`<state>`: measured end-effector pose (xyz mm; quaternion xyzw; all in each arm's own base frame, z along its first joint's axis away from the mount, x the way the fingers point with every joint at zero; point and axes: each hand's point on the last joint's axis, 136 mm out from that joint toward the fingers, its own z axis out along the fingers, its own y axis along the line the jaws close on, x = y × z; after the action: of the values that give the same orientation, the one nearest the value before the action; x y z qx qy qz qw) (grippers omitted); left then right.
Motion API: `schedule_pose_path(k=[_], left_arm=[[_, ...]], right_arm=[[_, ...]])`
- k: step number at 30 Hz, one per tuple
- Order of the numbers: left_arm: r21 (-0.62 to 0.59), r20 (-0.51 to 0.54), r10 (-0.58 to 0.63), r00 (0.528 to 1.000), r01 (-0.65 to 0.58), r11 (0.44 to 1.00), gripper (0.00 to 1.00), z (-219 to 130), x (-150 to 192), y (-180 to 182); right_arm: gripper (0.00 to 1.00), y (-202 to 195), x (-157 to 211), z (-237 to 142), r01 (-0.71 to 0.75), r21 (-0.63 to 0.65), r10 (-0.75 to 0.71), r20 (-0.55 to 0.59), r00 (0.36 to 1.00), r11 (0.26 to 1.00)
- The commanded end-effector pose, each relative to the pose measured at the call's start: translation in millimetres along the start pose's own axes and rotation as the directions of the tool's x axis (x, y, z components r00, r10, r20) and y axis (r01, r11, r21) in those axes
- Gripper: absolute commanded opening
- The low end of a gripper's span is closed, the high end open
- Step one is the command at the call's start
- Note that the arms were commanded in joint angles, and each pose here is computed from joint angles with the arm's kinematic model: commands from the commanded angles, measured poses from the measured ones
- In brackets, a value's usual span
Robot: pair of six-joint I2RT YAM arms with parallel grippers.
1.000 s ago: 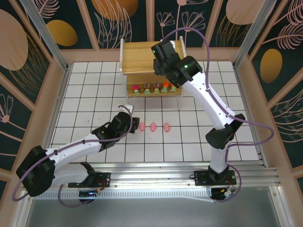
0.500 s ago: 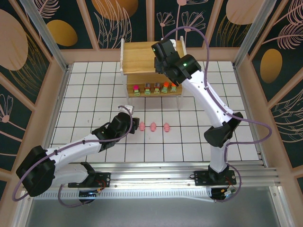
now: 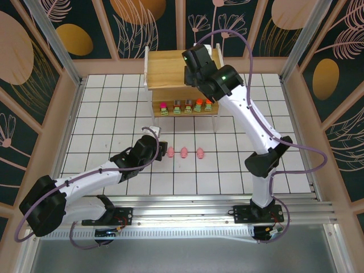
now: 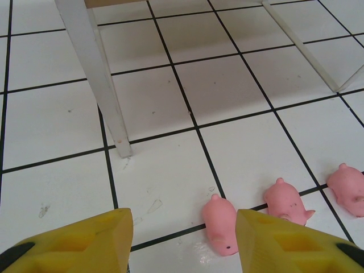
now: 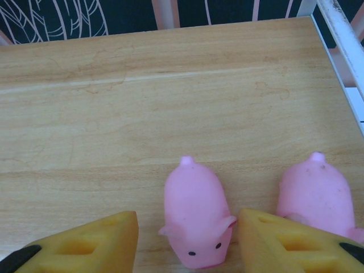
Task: Place and organize the plastic toys onto the shelf
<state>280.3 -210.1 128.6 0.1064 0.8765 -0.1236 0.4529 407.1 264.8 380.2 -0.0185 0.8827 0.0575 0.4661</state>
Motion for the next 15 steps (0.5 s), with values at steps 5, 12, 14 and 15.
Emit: schedule_pose_path(k=[5,12,14,15], left_arm=[[-0.006,0.023,-0.011,1.000,0.011,1.000,0.51,-5.0,-9.1,-0.4],[-0.025,0.031,-0.023,0.999,0.024,0.999,0.51,-6.3,-14.7,1.4],[-0.032,0.036,-0.029,0.999,0.030,0.999,0.52,-6.9,-17.0,2.1],[-0.038,0.036,-0.031,0.999,0.033,0.999,0.52,-7.0,-17.4,3.5]], right_arm=[[0.51,-6.2,-18.5,-33.8,-0.003,0.013,0.002,0.079,0.997,1.000],[0.51,-12.2,-16.3,-57.5,-0.006,0.017,0.004,0.107,0.994,1.000],[0.51,-11.1,-11.9,-63.1,0.000,0.009,-0.001,0.108,0.994,1.000],[0.51,-9.8,-7.8,-66.2,0.005,0.003,-0.005,0.105,0.994,1.000]])
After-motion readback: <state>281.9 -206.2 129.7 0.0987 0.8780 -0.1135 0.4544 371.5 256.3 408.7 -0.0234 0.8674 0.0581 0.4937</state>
